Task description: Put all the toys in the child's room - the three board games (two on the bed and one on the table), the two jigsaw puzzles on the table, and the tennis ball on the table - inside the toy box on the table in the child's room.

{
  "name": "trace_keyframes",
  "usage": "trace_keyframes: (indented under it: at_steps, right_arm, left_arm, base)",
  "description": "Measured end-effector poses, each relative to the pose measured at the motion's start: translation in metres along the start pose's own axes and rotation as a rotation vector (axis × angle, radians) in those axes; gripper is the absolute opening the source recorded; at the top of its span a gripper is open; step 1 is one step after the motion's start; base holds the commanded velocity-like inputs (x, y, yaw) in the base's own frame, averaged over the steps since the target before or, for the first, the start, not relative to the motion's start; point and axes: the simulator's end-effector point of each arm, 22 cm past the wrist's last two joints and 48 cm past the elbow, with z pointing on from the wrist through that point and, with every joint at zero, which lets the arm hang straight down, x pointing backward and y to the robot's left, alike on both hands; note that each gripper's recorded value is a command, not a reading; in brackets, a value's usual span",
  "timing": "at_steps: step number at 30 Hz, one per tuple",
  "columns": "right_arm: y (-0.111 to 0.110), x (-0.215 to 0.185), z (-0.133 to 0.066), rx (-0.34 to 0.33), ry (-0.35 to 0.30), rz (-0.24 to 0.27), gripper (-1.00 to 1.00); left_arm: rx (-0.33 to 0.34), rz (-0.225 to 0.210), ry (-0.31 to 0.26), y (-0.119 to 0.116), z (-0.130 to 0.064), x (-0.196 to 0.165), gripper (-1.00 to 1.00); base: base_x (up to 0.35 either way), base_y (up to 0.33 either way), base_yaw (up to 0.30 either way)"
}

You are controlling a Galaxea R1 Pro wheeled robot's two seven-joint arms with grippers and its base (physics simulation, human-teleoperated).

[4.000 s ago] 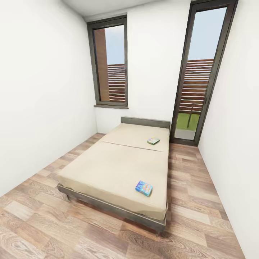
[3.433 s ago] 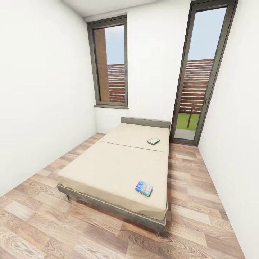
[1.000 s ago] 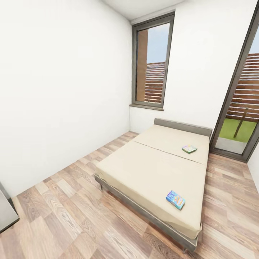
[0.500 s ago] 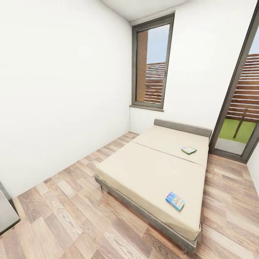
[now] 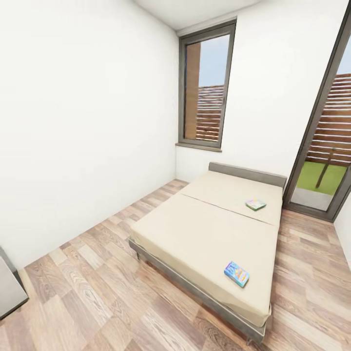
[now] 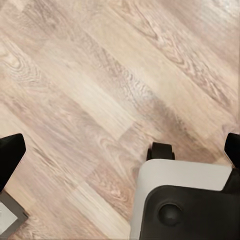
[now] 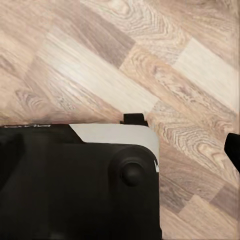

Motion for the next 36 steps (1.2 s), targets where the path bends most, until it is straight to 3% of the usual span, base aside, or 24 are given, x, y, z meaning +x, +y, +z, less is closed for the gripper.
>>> trace_keyframes:
  at_steps: [3,7,12,25,32,36]
  right_arm:
    - [0.003,-0.039,-0.002,0.006,0.003,-0.001,1.00]
    - [0.030,-0.123,-0.013,-0.016,-0.024,-0.003,1.00]
    - [0.058,-0.172,-0.029,-0.049,-0.069,-0.004,1.00]
    - [0.073,-0.192,-0.050,-0.067,-0.096,-0.015,1.00]
    - [0.074,-0.192,-0.057,-0.069,-0.096,-0.010,1.00]
    - [0.075,-0.195,-0.062,-0.070,-0.109,-0.010,1.00]
  left_arm:
    - [-0.007,-0.010,-0.007,0.006,-0.004,-0.027,1.00]
    - [-0.023,-0.028,-0.046,0.023,-0.012,-0.084,1.00]
    - [-0.035,-0.061,-0.077,0.041,-0.020,-0.115,1.00]
    - [-0.033,-0.101,-0.107,0.053,-0.036,-0.130,1.00]
    - [-0.031,-0.109,-0.173,0.055,-0.045,-0.143,1.00]
    - [-0.029,-0.110,-0.178,0.054,-0.049,-0.142,1.00]
  base:
    - [0.000,0.000,0.000]
    - [0.000,0.000,0.000]
    - [0.000,0.000,0.000]
    - [0.000,0.000,0.014]
    - [0.000,0.000,0.218]
    - [0.000,0.000,0.280]
